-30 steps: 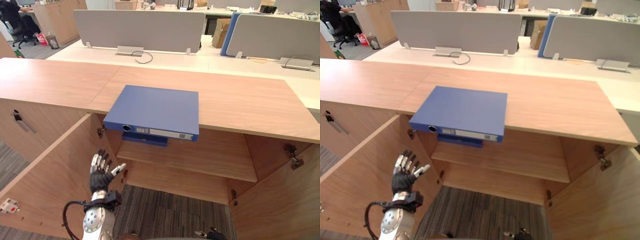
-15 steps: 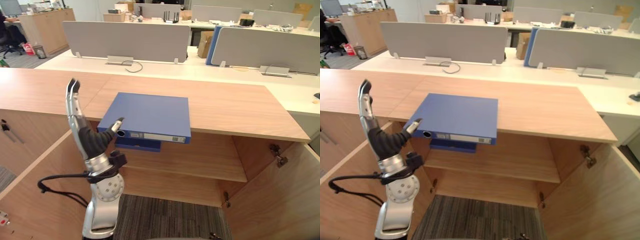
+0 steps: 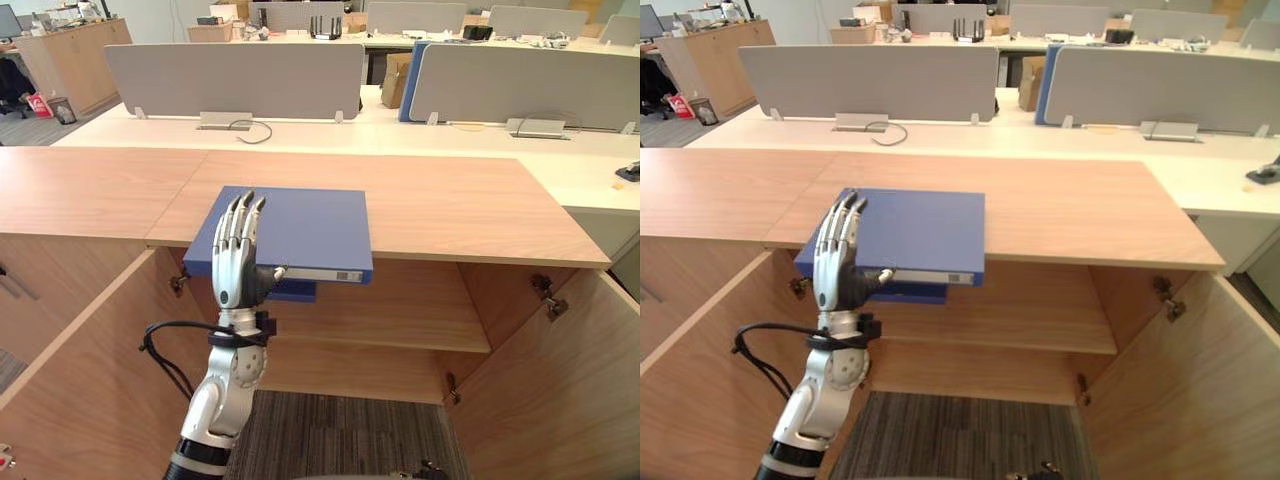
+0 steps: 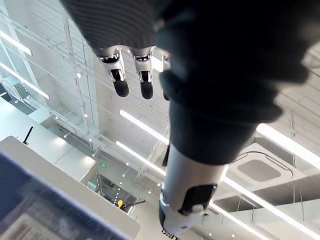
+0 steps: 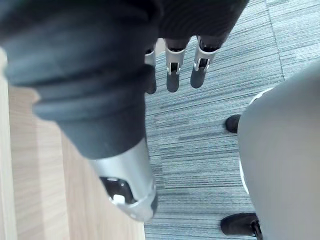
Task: Walk over to the cabinet, pick up the folder, carry it to the office cabinet, place the folder inside the office cabinet, then close the office cabinet door
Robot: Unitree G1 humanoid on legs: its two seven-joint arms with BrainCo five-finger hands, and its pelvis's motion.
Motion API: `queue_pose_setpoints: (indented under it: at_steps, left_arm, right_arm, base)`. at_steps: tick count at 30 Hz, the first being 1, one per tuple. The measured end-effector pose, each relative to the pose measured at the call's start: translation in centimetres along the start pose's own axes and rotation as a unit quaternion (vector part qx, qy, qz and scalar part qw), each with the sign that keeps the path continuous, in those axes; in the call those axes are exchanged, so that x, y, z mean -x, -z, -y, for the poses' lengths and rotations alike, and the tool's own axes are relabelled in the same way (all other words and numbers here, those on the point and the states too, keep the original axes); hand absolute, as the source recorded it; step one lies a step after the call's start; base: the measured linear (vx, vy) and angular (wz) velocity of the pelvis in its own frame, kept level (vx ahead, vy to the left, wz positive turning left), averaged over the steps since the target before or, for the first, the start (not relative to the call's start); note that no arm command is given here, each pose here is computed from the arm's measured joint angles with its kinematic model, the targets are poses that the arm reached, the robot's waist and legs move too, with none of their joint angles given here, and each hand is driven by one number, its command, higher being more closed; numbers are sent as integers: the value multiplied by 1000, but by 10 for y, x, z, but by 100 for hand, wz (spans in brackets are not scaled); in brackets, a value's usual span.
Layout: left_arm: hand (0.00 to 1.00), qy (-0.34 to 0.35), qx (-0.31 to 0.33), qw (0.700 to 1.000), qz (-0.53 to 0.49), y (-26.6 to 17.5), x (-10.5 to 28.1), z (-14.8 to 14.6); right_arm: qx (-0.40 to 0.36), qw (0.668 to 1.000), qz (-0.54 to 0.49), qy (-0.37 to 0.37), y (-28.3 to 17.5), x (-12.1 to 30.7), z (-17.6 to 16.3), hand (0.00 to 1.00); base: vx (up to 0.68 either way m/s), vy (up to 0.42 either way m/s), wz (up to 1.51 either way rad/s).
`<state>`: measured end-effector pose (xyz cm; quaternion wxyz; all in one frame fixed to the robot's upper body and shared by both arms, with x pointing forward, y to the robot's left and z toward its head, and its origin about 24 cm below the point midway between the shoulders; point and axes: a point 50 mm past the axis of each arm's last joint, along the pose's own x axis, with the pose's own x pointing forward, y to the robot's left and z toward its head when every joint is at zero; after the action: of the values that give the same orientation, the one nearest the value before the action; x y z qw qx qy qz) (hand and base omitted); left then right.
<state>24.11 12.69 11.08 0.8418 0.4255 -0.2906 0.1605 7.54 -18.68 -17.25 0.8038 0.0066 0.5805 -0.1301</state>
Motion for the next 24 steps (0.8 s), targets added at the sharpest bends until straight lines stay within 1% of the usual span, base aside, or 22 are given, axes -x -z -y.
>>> queue_pose_setpoints:
  at_steps: [7, 20, 24]
  left_arm:
    - [0, 16, -20, 1000, 8, 8, 1, -1]
    - [0, 30, -27, 999, 20, 10, 3, 0]
    - [0, 69, -43, 996, 24, 15, 11, 11]
  right_arm:
    - [20, 1000, 12, -9, -9, -1, -5, 0]
    - [40, 999, 21, -30, -17, -1, -19, 0]
    - [43, 998, 22, -32, -18, -1, -20, 0]
  base:
    - [0, 0, 0]
    - [0, 0, 0]
    - [0, 0, 0]
